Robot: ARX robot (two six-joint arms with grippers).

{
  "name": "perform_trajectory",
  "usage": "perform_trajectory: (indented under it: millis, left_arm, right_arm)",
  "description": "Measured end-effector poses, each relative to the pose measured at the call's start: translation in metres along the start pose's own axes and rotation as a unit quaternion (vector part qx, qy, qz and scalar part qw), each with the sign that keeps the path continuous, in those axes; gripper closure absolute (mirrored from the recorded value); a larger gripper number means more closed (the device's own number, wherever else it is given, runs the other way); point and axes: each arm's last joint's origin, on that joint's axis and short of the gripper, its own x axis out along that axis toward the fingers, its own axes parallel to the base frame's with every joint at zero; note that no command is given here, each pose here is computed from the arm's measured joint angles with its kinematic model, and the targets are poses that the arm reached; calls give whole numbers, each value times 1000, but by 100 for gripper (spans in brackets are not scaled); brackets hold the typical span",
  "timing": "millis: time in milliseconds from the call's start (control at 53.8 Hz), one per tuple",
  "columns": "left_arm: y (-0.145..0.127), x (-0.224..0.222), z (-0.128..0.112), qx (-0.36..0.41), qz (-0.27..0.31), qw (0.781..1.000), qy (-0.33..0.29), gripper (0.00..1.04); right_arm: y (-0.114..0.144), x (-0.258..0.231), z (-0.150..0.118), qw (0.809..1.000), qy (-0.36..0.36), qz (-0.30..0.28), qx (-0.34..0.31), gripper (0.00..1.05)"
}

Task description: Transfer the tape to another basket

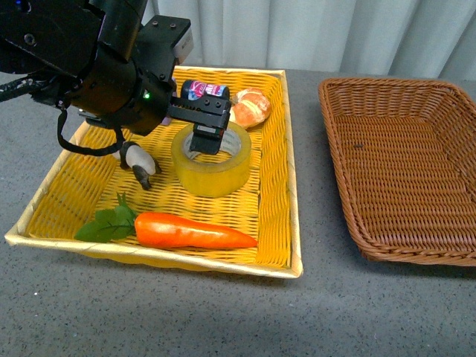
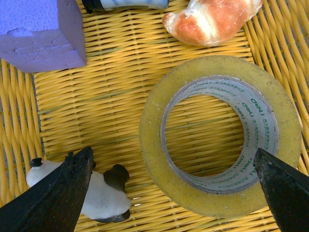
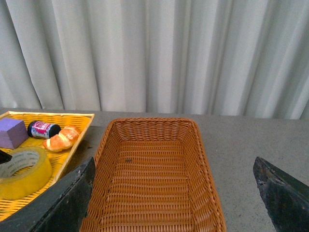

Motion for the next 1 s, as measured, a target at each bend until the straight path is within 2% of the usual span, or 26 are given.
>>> perform_trajectory:
  millis: [688,762,1004]
  left_arm:
    - [0,30,-4,9,4,999,30,6]
    - [0,31,-5,9,4,999,31,15]
    - [1,36,-6,6,18,999,34,52]
  right_arm:
    - [0,0,0,1000,0,0,0,9]
    - [0,0,0,1000,0,0,0,9]
    - [0,0,0,1000,0,0,0,9]
